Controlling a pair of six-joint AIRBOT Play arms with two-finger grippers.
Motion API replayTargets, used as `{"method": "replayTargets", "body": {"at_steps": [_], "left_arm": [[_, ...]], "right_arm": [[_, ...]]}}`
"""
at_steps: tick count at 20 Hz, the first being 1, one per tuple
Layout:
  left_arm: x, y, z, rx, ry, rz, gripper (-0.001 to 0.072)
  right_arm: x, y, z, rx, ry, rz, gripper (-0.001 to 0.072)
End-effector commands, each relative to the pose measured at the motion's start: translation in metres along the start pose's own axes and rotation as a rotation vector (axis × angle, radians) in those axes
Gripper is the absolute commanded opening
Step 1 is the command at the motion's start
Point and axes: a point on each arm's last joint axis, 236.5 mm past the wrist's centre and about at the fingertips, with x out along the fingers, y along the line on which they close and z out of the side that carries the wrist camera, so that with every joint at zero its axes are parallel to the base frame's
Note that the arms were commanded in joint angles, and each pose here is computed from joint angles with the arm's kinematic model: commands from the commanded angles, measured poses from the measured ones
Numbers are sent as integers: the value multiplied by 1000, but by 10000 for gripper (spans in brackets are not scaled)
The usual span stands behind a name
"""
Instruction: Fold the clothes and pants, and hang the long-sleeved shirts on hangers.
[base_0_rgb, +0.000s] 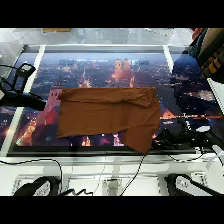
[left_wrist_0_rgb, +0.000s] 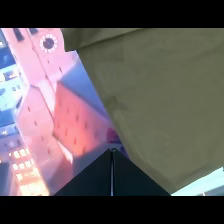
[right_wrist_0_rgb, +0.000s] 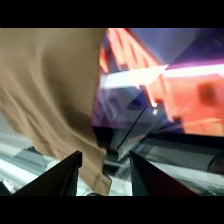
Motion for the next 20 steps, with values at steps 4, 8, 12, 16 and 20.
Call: {"method": "replayTargets", "body": {"at_steps": [4, 8, 12, 16, 20], "left_arm": [[0, 1, 0, -1, -3, 2, 10], [0, 1, 0, -1, -2, 2, 10], [0, 1, 0, -1, -2, 2, 10], [0, 1, 0, -1, -2, 3, 10], [0, 3, -1, 2, 3, 10, 10]], "right_arm": [[14, 5, -8, 64, 81, 80, 319], [17, 20, 1, 69, 57, 164, 309], [33, 33, -2, -21, 70, 154, 308], [38, 44, 8, -47, 22, 171, 198], [35, 51, 9, -73, 15, 195, 196]]}}
